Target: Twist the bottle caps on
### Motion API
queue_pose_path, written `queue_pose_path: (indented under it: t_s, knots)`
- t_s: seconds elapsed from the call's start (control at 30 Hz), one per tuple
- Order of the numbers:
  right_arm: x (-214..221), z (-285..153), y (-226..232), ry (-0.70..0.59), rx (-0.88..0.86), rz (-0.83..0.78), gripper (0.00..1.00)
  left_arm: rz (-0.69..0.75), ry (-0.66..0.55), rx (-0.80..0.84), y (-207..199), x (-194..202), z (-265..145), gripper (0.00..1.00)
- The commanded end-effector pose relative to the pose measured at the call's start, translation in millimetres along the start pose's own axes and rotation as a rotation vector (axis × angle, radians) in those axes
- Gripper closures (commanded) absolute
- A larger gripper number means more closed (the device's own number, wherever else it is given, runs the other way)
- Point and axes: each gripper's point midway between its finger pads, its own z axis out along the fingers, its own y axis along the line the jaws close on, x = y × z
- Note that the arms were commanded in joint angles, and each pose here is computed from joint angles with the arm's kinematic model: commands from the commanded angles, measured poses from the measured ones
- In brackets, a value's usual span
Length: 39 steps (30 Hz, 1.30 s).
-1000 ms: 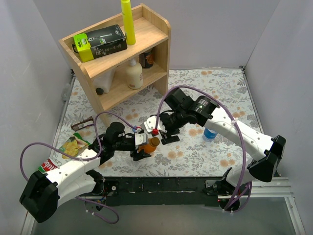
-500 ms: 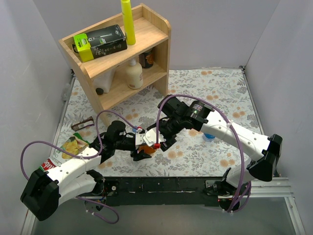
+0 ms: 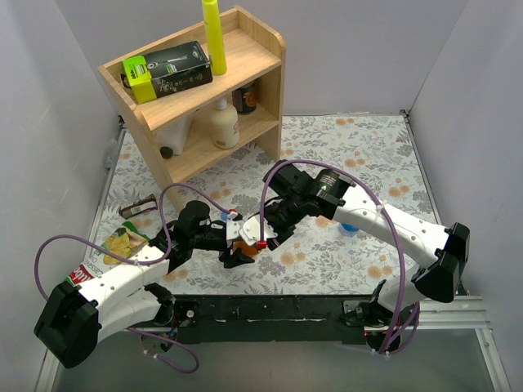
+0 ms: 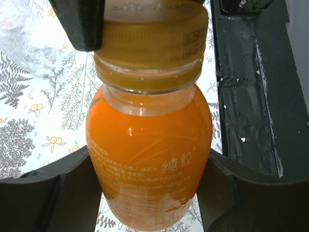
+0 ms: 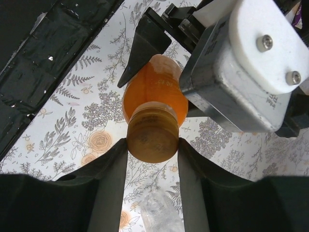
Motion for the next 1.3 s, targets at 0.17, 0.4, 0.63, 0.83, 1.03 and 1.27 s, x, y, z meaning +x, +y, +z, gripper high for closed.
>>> queue_pose_path:
  t_s: [0.17,0.4,0.63,0.83,1.03,1.27]
  knots:
    - [-4,15,2,0.004,-0.068,0.308,0.72,-0.045,-0.092,-0.271,56,-49,-9,1.00]
    - [-2,31,0,0.010,-0.114,0.667,0.79,-0.074,-0.134,-0.357,72,-69,-16,1.00]
    - [-1,30,-18,-0.046,-0.119,0.864,0.80,-0.074,-0.071,-0.449,84,-46,-21,1.00]
    - [0,14,-37,-0.075,-0.054,0.831,0.50,-0.104,-0.007,-0.512,84,-15,-27,1.00]
    - [9,-17,-30,-0.047,0.073,0.606,0.14,-0.020,0.061,-0.267,33,10,-21,1.00]
    - [0,-27,-15,-0.065,0.167,0.203,0.12,0.043,0.060,-0.034,-7,7,-18,1.00]
